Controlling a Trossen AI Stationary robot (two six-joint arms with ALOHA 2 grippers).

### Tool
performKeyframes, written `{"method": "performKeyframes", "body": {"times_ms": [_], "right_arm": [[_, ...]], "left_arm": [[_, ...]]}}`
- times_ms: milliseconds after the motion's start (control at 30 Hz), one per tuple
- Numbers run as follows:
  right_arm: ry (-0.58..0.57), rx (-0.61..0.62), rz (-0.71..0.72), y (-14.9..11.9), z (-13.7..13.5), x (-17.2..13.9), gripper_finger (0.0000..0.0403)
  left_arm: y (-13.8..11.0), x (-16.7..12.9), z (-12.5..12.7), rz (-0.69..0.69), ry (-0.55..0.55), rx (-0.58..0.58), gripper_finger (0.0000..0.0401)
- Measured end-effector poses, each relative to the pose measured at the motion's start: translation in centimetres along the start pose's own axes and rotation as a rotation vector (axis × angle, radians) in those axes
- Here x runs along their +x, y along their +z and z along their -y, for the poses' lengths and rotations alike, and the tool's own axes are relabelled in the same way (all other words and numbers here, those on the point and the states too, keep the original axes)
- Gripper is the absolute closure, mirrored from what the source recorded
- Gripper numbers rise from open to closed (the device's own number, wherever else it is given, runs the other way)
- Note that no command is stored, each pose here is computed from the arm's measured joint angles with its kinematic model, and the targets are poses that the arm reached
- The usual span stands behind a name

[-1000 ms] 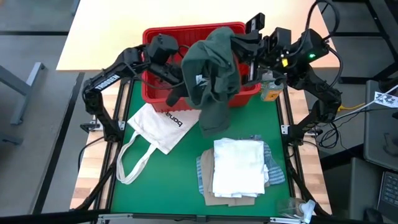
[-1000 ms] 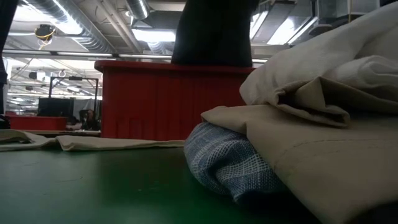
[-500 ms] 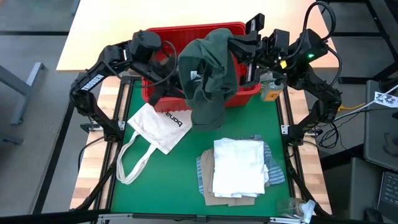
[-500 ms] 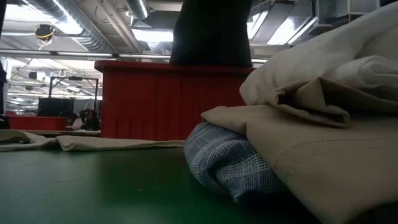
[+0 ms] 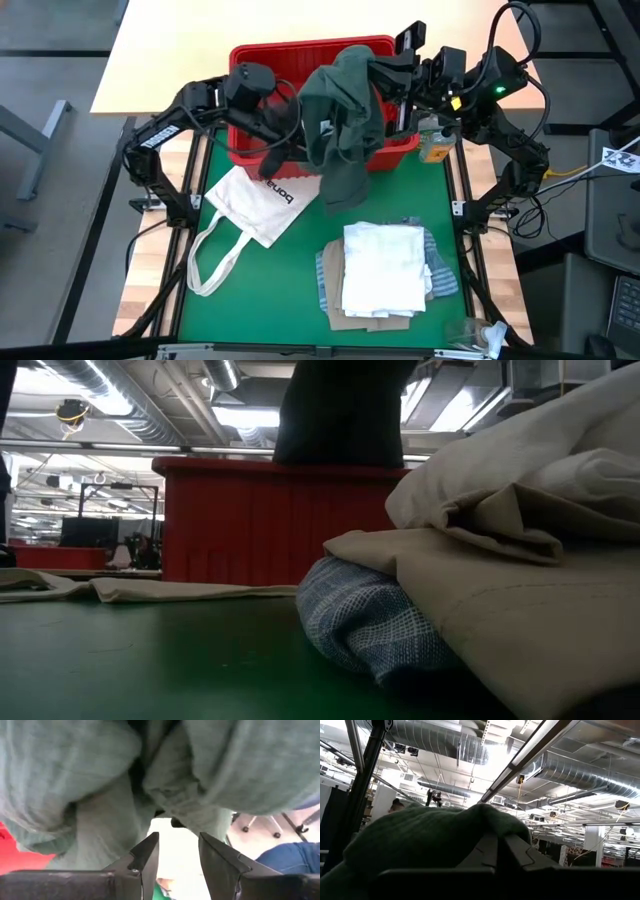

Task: Fold Laundry from Bin
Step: Remove the green shirt from the red bin

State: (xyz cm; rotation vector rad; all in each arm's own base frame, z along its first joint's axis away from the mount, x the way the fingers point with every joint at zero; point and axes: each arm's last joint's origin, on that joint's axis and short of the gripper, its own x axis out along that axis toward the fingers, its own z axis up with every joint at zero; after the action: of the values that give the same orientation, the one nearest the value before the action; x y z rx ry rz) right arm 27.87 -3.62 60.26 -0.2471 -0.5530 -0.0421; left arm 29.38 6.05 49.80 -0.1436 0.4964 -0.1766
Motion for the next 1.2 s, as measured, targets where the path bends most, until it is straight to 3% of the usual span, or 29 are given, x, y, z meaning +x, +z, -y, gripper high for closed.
{"method": "performKeyframes", "body": {"times_ms": [300, 567, 1000, 1200], "right_arm": [[0.000, 0.000, 0.002, 0.0, 0.0, 0.0, 0.0398], [0.000, 0.000, 0.002, 0.0, 0.0, 0.0, 0.0398], [0.001, -0.001, 0.002, 0.0, 0.0, 0.0, 0.0398], [0.002, 0.000, 0.002, 0.0, 0.0, 0.0, 0.0398]], "left_arm": [[0.8, 2.1, -0.9, 0.064, 0.021, -0.024, 0.0269], [1.1, 1.7, -1.9, 0.095, 0.052, -0.071, 0.0269], [2.3, 2.3, -2.5, 0.208, -0.063, -0.038, 0.0269], [2.4, 2.9, -2.7, 0.220, -0.063, -0.016, 0.0281]]}}
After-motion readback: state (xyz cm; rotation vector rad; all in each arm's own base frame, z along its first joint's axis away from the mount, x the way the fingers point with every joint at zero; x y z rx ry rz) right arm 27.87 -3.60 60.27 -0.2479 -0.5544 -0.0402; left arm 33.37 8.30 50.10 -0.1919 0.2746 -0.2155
